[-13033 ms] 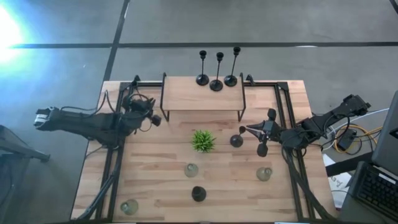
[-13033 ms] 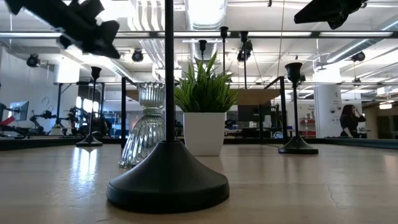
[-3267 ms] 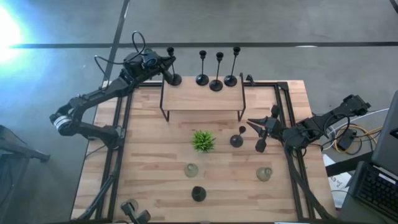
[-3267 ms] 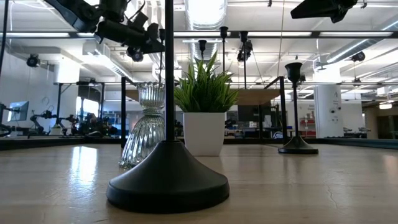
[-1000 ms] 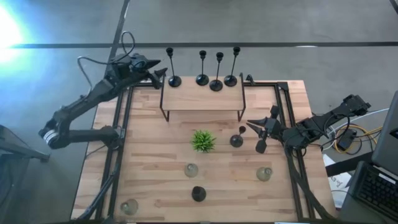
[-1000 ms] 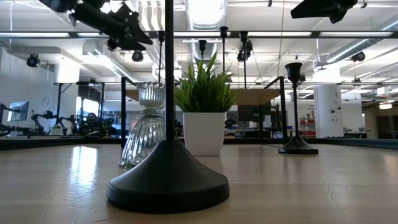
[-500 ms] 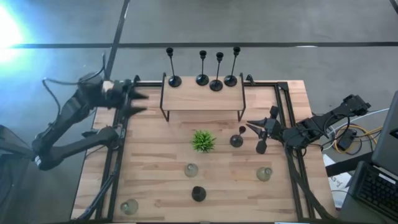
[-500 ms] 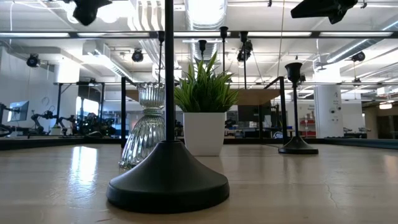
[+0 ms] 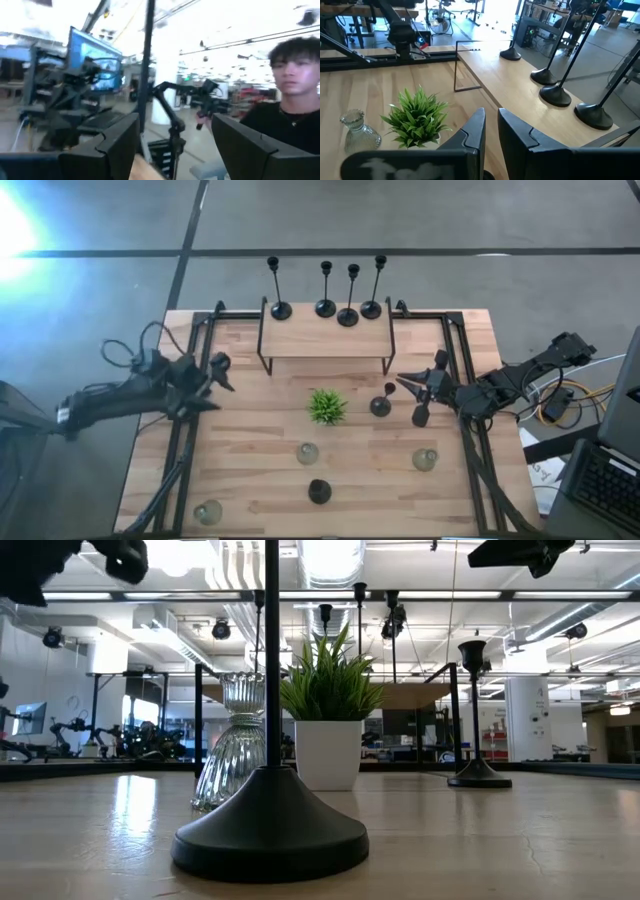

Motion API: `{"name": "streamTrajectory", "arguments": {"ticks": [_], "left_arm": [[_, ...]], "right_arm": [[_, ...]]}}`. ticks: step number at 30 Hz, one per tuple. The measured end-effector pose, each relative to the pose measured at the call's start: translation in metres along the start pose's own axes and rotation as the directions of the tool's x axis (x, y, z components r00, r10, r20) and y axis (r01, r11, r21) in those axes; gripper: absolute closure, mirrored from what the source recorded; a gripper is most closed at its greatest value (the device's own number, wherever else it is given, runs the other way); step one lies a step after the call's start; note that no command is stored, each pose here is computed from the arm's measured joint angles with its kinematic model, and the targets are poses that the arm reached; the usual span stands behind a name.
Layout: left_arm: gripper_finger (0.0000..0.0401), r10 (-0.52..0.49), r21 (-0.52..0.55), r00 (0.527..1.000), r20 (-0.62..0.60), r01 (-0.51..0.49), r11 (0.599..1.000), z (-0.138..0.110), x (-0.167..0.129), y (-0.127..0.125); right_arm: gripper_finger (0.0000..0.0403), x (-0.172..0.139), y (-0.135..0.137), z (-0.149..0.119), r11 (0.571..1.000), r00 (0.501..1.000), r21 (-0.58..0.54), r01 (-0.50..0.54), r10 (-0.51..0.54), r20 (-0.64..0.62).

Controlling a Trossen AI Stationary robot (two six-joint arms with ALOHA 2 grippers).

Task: Pick & Place candle stick holders
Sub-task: Put the large black candle holder on the shelf

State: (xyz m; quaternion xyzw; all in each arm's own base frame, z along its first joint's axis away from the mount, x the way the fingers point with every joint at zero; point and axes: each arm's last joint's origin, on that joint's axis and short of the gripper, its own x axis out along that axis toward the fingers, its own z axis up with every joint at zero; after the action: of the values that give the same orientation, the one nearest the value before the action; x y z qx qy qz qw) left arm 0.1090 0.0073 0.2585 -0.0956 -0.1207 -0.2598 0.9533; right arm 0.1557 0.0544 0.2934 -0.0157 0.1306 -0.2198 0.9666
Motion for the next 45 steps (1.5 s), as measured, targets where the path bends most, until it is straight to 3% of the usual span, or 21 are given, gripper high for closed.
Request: {"name": "streamTrajectory", "arguments": {"ticks": [7, 13, 21, 34, 45], "left_arm": [[0.0149, 0.038, 0.013, 0.988, -0.147, -0.037, 0.999, -0.043, 0.023, 0.003], [0.0149, -0.01, 0.031, 0.959, -0.282, 0.019, 0.999, -0.057, 0.053, 0.004], [0.0149, -0.065, -0.03, 0.9, -0.43, 0.058, 0.998, -0.078, 0.094, 0.01], [0.0149, -0.165, -0.009, 0.832, -0.529, 0.189, 0.982, -0.106, 0.166, 0.005], [0.0149, -0.249, -0.023, 0.816, -0.522, 0.278, 0.96, -0.117, 0.22, 0.008]], "right_arm": [[0.036, -0.001, -0.002, 0.001, 1.0, 1.0, 0.009, 0.0, 0.0, 0.008], [0.036, -0.002, -0.003, 0.002, 1.0, 1.0, 0.012, 0.013, -0.014, 0.014], [0.036, -0.003, -0.004, 0.003, 1.0, 1.0, 0.016, 0.021, -0.021, 0.021], [0.036, -0.005, -0.006, 0.004, 1.0, 0.999, 0.025, 0.019, -0.019, 0.027], [0.036, -0.005, -0.006, 0.004, 1.0, 0.999, 0.025, 0.018, -0.019, 0.027]]}}
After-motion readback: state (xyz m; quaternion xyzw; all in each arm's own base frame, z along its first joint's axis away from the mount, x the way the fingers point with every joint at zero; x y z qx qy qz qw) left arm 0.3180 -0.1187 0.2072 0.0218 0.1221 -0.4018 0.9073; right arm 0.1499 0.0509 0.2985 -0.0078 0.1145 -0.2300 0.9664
